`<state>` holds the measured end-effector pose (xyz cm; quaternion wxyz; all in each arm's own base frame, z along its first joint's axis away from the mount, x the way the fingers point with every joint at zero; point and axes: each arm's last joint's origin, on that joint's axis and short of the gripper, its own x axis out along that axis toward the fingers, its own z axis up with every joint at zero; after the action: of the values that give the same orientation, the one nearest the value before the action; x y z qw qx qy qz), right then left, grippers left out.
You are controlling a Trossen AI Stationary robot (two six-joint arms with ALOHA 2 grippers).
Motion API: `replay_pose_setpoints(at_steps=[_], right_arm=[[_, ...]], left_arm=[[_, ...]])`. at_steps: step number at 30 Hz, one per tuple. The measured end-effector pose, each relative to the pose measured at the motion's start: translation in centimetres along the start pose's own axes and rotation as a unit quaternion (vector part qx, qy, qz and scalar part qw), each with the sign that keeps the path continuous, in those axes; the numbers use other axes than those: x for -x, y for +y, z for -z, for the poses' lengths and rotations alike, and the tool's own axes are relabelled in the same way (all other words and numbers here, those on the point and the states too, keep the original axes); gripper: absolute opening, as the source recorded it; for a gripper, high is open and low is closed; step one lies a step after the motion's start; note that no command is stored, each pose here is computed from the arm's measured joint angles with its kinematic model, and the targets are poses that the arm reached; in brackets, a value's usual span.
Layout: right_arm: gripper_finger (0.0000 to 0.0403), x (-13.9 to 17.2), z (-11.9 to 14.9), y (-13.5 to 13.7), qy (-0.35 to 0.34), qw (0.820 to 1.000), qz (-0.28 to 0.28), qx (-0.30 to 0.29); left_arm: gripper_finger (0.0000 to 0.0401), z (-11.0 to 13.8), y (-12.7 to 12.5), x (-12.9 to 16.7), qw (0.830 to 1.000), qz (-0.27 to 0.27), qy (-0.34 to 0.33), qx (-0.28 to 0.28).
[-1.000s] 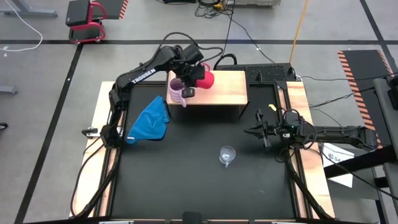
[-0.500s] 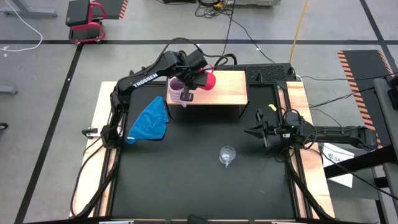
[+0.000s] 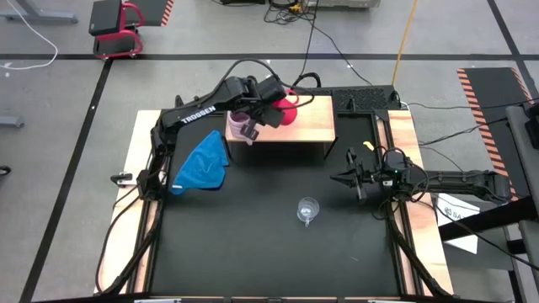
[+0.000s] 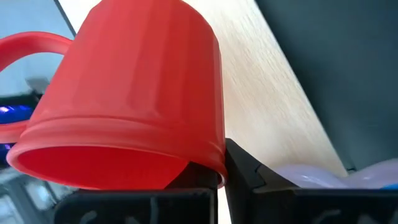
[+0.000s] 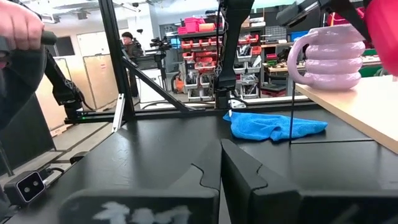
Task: Stack small to large cups/mugs on shelf
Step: Put the red mug on the shelf
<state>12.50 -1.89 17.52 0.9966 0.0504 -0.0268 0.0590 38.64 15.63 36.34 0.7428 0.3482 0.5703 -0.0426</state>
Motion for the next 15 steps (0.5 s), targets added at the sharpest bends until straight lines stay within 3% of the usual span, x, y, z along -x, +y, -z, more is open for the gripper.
replay_pose_setpoints(at_steps=[5,15], right_arm=[[0.0000,0.0,0.0,0.0,0.000,1.000,0.000,0.000],[0.0000,0.0,0.0,0.0,0.001,1.000,0.000,0.004]], left_arm=[[0.0006,-0.1,0.0,0.0,0.998,-0.007,0.004,-0.056],[0.0006,-0.8,-1.0,-1.6,0.988,-0.020,0.090,-0.125]])
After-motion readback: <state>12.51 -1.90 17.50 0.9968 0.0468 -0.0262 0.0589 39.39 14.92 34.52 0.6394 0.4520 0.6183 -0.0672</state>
